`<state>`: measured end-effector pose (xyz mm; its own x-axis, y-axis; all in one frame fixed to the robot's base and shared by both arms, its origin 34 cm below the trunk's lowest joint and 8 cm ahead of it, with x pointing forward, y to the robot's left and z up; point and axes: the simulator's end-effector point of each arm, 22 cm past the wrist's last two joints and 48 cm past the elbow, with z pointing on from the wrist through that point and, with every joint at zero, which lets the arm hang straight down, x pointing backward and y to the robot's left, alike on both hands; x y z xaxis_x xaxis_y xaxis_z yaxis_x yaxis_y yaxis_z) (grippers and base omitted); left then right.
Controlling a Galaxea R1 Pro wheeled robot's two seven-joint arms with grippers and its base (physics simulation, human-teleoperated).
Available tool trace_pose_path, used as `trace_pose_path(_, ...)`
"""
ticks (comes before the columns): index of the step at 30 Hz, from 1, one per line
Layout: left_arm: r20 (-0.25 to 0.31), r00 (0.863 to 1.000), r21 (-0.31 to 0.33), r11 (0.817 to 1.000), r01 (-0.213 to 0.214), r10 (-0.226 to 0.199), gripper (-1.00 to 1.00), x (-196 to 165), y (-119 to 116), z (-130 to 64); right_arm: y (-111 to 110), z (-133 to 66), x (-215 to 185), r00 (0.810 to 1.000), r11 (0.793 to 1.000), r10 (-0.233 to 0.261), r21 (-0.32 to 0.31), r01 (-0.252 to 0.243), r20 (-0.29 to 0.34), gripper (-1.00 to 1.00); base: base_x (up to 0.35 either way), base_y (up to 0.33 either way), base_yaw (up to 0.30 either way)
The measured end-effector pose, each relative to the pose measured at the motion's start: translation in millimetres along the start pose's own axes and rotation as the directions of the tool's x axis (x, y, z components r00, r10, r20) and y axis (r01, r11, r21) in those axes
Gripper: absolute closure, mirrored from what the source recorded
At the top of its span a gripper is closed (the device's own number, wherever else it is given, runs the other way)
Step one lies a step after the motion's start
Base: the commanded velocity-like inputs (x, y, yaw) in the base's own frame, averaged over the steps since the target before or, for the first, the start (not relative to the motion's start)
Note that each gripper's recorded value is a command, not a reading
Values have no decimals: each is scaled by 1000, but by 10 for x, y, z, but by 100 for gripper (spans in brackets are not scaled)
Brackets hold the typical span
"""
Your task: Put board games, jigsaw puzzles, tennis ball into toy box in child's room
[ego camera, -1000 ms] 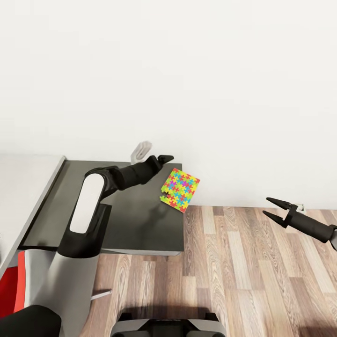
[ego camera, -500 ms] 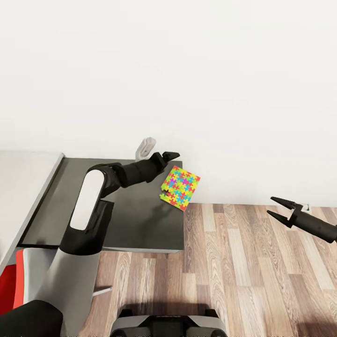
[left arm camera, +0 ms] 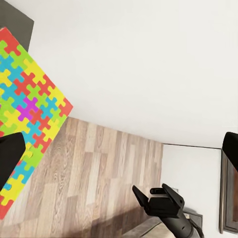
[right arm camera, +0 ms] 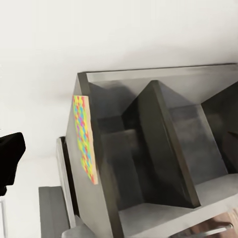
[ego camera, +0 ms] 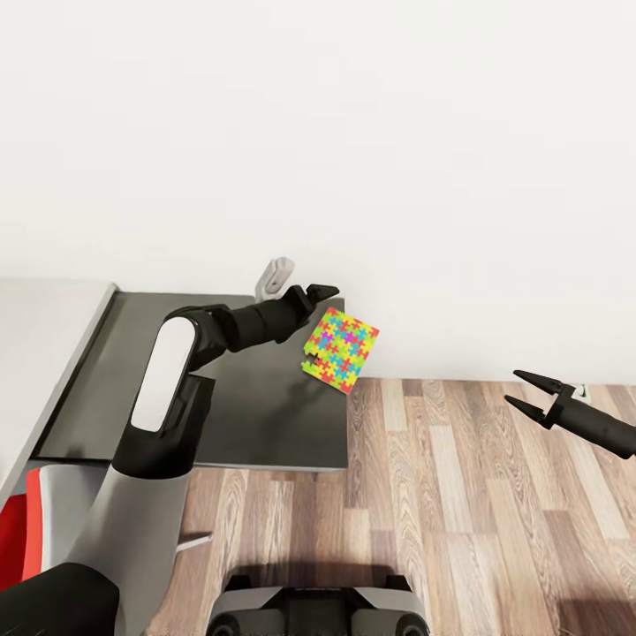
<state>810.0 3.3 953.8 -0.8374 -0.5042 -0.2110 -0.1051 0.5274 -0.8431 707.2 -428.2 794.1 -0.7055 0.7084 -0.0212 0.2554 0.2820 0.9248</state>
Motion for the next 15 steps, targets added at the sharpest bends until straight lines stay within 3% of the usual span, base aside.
trace_pose_path(15, 4, 1000, -2, 1000, 17, -17, -100, -54, 77, 65, -172, 43, 60, 1000, 1000, 19, 22, -19, -10, -100, 0, 0, 0)
